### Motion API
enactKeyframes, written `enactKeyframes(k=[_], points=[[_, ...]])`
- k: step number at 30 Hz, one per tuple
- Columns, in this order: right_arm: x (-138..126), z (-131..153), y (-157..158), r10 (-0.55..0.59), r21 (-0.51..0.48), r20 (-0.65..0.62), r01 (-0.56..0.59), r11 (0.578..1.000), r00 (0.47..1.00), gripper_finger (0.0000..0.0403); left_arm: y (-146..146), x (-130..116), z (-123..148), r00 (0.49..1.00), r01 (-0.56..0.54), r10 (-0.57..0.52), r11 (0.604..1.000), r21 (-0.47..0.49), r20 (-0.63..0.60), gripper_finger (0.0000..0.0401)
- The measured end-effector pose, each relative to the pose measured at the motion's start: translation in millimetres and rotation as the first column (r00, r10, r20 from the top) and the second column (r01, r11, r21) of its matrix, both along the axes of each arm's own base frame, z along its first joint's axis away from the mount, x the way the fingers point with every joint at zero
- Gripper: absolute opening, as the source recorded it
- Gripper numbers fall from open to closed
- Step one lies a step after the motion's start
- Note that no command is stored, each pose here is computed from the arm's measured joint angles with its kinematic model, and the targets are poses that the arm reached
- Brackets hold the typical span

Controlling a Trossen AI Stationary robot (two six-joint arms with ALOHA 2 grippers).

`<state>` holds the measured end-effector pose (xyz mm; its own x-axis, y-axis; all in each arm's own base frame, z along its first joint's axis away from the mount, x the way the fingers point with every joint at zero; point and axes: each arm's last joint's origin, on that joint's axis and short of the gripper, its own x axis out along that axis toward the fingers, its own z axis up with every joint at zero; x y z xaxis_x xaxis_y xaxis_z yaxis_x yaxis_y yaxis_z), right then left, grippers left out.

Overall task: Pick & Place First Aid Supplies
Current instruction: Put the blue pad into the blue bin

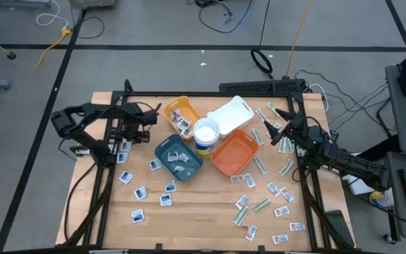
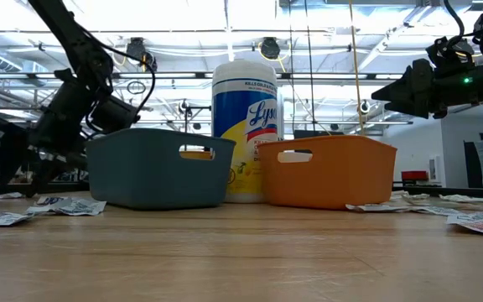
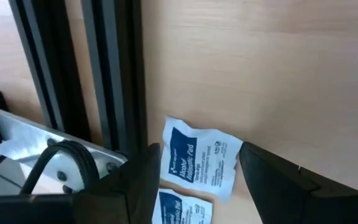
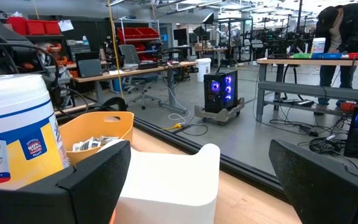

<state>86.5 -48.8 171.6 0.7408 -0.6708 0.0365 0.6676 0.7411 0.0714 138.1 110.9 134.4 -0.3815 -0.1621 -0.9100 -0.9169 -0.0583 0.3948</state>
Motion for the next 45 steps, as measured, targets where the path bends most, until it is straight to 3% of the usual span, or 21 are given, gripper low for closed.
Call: enactKeyframes(k=[7, 18, 28, 32, 39, 45], points=[[0, 0, 0, 0.0, 0.0, 0.0, 0.0, 1.0, 1.0, 0.0377, -8, -2, -9, 1.0, 0.026, -0.026, 1.0, 0.011, 0.014, 0.0209], [0, 0, 0, 0.0, 0.0, 0.0, 0.0, 1.0, 1.0, 0.0377, -7, 6, -13, 0.99, 0.078, -0.08, 0.997, 0.018, 0.119, 0.0011], [0, 0, 0, 0.0, 0.0, 0.0, 0.0, 1.0, 1.0, 0.0377, -6, 10, -10, 0.984, 0.104, -0.106, 0.994, 0.021, 0.146, 0.0002], [0, 0, 0, 0.0, 0.0, 0.0, 0.0, 1.0, 1.0, 0.0377, -3, 16, 4, 0.979, 0.103, -0.1, 0.995, -0.007, 0.178, 0.0001], [0, 0, 0, 0.0, 0.0, 0.0, 0.0, 1.0, 1.0, 0.0377, 8, 31, 33, 0.962, 0.142, -0.156, 0.987, 0.078, 0.225, 0.0001], [0, 0, 0, 0.0, 0.0, 0.0, 0.0, 1.0, 1.0, 0.0377, 14, 42, 62, 0.945, 0.247, -0.265, 0.962, 0.113, 0.194, 0.0001]])
